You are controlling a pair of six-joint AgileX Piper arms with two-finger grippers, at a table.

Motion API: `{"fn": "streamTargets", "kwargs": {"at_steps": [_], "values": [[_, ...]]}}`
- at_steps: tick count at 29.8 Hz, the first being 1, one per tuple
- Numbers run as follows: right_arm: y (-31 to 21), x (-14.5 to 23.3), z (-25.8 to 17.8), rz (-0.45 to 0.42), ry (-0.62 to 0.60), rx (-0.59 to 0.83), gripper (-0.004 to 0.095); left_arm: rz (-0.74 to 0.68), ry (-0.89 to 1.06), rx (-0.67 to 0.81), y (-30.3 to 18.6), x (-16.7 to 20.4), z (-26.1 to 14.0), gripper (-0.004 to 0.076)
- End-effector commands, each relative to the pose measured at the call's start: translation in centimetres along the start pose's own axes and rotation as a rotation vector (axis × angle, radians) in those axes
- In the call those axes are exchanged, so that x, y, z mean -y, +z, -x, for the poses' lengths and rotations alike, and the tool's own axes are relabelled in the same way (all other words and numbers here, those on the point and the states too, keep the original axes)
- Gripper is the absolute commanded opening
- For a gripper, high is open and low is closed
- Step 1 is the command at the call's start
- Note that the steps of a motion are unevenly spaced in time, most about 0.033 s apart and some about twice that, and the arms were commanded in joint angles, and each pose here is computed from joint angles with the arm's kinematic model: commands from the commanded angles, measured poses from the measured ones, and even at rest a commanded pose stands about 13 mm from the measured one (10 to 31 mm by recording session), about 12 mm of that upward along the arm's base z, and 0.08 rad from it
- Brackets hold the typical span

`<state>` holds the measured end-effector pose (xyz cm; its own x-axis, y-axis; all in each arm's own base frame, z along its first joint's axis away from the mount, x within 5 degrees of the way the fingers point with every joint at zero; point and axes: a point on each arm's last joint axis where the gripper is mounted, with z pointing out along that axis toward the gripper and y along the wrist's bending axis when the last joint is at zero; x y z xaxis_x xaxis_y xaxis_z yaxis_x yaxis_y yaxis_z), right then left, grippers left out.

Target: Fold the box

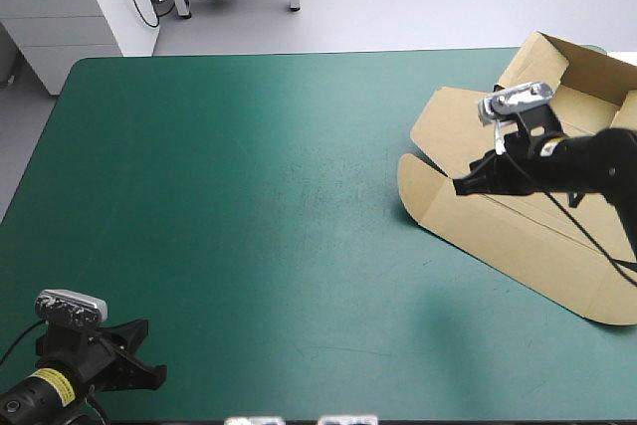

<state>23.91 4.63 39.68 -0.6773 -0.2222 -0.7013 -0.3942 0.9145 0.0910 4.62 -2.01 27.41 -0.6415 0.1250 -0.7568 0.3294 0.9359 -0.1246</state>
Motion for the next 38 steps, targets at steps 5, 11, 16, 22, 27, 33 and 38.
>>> {"fn": "streamTargets", "kwargs": {"at_steps": [5,11,16,22,27,33,38], "values": [[-4.2,-1.6,-5.0,-0.120,-0.070,0.305,-0.0005,-0.056,0.027,0.238,-1.8,0.3,1.4,-0.0008],[-6.0,-2.5,-10.0,-0.191,-0.114,0.423,-0.0005,-0.065,0.045,0.303,-2.9,0.0,0.8,-0.0008],[-5.8,-2.9,-14.1,-0.208,-0.084,0.476,-0.0005,-0.062,0.090,0.330,-3.4,-0.1,0.4,-0.0008],[-6.1,-3.6,-17.8,-0.221,-0.069,0.566,-0.0008,-0.052,0.130,0.301,-3.4,-0.1,0.1,-0.0008],[-6.2,-3.6,-20.2,-0.248,-0.022,0.600,-0.0020,-0.051,0.130,0.297,-3.2,-0.1,0.1,-0.0008],[-5.9,-3.2,-22.4,-0.302,0.048,0.564,-0.0020,-0.053,0.131,0.302,-2.8,-0.1,-0.1,-0.0008],[-6.0,-3.1,-22.7,-0.311,0.066,0.562,-0.0020,-0.055,0.131,0.304,-2.7,-0.1,-0.1,-0.0008]]}}
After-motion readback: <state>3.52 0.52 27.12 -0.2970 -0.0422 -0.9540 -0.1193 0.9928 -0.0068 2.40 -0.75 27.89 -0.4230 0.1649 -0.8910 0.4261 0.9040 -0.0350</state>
